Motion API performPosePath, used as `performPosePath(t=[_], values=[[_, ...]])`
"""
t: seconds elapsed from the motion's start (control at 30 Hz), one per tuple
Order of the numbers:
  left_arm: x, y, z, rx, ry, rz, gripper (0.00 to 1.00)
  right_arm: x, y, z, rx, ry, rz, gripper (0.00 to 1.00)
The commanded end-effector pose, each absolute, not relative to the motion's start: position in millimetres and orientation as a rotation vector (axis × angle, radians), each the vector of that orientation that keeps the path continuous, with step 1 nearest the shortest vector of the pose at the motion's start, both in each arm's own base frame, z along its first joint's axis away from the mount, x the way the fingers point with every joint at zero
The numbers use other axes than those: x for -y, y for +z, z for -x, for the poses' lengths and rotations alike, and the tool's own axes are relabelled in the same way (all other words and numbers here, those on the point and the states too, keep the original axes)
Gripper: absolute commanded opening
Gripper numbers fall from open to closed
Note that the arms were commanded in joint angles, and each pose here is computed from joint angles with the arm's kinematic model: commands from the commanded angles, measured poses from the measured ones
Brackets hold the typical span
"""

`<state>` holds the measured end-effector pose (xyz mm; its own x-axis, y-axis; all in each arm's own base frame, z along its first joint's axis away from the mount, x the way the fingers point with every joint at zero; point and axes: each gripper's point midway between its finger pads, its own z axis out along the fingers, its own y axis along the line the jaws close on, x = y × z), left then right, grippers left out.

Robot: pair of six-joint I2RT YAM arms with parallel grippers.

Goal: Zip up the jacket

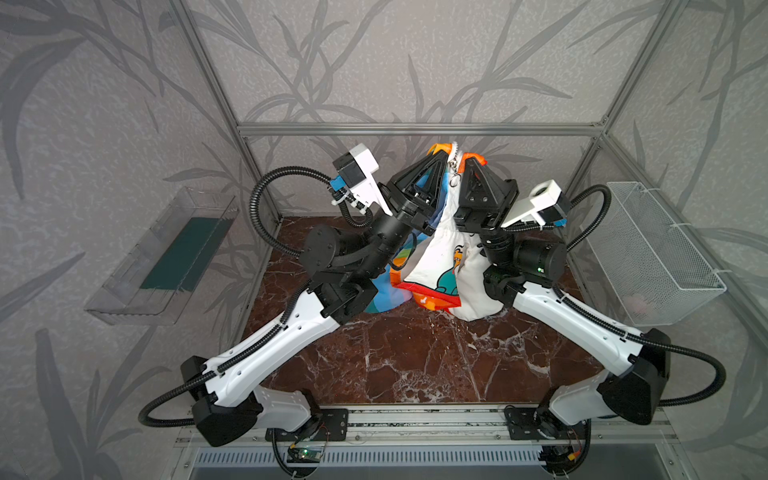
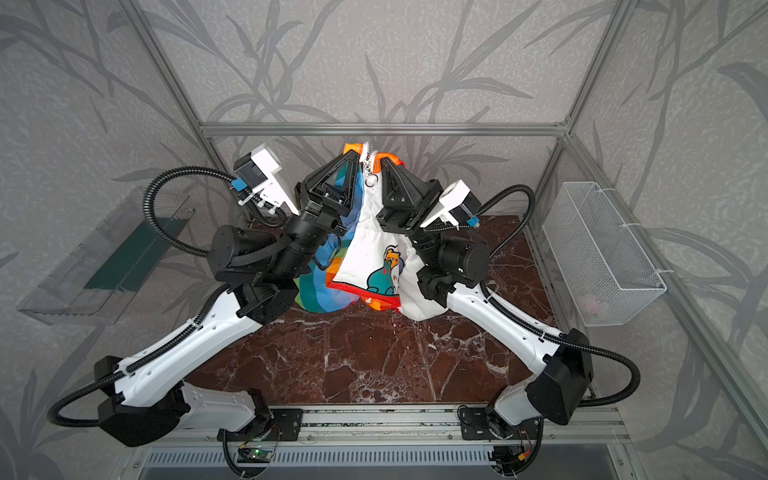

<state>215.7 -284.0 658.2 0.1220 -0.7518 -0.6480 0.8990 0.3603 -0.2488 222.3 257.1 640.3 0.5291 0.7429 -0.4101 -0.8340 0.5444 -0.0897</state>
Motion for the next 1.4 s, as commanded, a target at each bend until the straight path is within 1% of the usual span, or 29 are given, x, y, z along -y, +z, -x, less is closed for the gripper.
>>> performPosePath(t=[0.0,0.43,0.9,1.37], values=[[281,663,-212,-0.748,-1.204,-0.215,0.00,-235,662,-203,-0.236,0.944,0.230,0.00],[287,665,-214,-0.722,-1.181,-0.196,0.00,-232,672,-197,-0.210,0.935,0.197,0.00],[267,692,-191,-0.623,-1.177,-0.195,0.00,-238,663,-202,-0.231,0.895,0.219,0.00],[265,702,-184,-0.580,-1.224,-0.181,0.00,-249,667,-200,-0.201,0.906,0.253,0.00]])
